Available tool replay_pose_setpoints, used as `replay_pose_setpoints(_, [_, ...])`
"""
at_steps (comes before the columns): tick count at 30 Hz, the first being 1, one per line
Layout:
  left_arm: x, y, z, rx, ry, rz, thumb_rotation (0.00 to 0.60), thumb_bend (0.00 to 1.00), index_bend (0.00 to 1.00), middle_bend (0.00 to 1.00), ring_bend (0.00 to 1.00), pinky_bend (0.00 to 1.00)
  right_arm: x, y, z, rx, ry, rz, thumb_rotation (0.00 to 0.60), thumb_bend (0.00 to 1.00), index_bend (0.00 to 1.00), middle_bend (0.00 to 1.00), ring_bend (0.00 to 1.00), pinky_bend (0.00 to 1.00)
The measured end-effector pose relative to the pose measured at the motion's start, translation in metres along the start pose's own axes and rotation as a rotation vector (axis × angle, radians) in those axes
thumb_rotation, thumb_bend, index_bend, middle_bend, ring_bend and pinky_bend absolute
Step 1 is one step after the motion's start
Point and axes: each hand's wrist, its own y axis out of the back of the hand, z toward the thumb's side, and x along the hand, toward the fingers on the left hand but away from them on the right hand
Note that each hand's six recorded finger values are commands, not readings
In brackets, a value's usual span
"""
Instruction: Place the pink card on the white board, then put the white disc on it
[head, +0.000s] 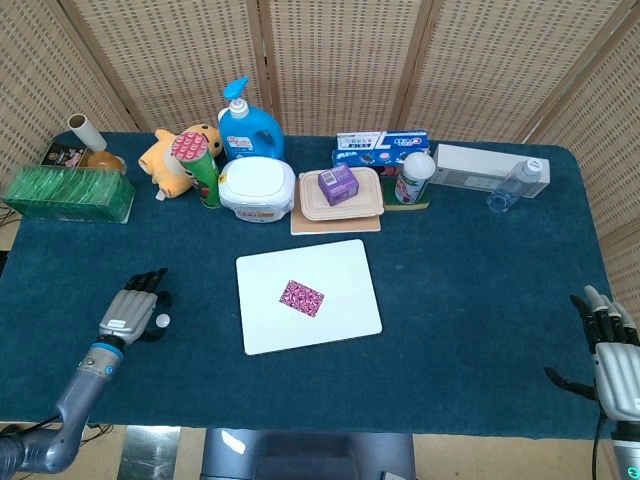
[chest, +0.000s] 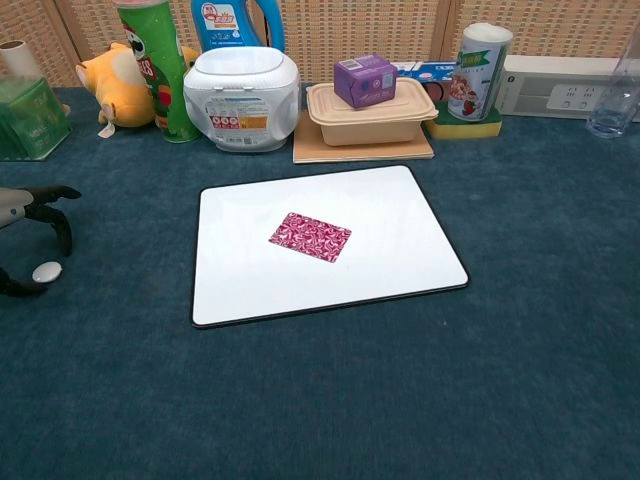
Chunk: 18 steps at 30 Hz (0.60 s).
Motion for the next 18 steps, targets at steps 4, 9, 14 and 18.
replay_pose_setpoints(4, [0.0,-0.001,-0.0002,-0.004,-0.002,-0.002,0.6,0.23,0.48,0.0,0.0,0.06,0.0002,0.0001,0.0002,-0.002,0.001,0.0,0.561,0.0,0.04,0.0,0.0,0.0])
replay_pose_setpoints(9, [0.0006,-0.0016,0.0007,-0.002,-0.004,-0.003,0.6,0.24,0.53,0.0,0.0,0.06,0.0002,0.0,0.0003,-0.001,0.002,0.0,0.562,0.0,0.04,0.0,0.0,0.0])
replay_pose_setpoints(14, [0.0002,0.0014,0.0039,-0.008,-0.012,0.005,0.6,0.24,0.53,0.0,0.0,0.06,0.0,-0.0005,0.0004,0.0,0.001,0.002,0.565,0.0,0.04,0.0,0.0,0.0])
replay_pose_setpoints(18, [0.0008,0.0063,0.0072,-0.013,-0.02,0.014,0.6,0.24,0.53,0.0,0.0,0.06,0.0,-0.0008,0.0005,0.0,0.002,0.003,0.565,0.0,0.04,0.0,0.0,0.0])
